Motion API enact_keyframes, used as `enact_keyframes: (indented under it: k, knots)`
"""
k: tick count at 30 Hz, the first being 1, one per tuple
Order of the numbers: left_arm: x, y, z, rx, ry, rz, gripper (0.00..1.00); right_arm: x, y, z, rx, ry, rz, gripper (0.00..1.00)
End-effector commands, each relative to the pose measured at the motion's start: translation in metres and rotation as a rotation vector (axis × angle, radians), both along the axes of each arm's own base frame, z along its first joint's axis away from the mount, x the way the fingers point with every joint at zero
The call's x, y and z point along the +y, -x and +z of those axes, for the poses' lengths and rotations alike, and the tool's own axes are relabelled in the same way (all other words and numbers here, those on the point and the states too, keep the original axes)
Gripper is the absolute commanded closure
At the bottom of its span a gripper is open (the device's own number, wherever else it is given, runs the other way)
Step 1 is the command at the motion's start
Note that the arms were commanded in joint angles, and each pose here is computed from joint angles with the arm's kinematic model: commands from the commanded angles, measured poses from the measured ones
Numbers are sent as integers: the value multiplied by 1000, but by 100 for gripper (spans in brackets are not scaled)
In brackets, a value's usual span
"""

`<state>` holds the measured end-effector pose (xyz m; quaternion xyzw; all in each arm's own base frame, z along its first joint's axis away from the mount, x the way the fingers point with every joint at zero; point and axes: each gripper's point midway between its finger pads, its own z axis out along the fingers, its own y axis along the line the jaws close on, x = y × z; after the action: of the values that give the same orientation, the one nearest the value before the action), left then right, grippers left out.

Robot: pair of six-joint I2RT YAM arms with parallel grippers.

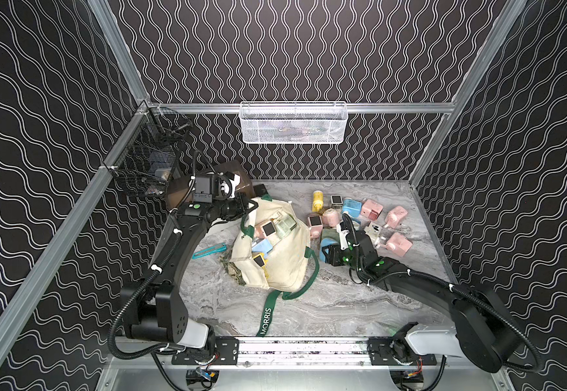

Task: Take out the pencil sharpeners from the tote bags
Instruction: Place the pencil sharpener at the center of the board.

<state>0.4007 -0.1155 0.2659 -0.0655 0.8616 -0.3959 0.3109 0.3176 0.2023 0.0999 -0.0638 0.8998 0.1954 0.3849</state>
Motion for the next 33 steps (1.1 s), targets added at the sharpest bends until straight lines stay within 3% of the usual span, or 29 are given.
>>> enact_keyframes:
  k: [1, 11, 19, 25, 33]
  knots:
    - [-4, -5, 19, -86, 22, -28, 100, 11, -9, 8, -55, -31, 30, 56]
    - [-5, -4, 20, -89, 12, -29, 100, 25, -26, -16, -73, -23, 59, 55]
    - [-4, -4, 19, -88, 9, -27, 100, 26, -53, -23, -221, 5, 22, 50]
    - [-4, -5, 19, -86, 9, -28, 100, 30, -52, -26, -219, 5, 51, 39]
    - [-5, -3, 19, -87, 10, -32, 100, 28, -43, -6, -259, -34, 58, 14]
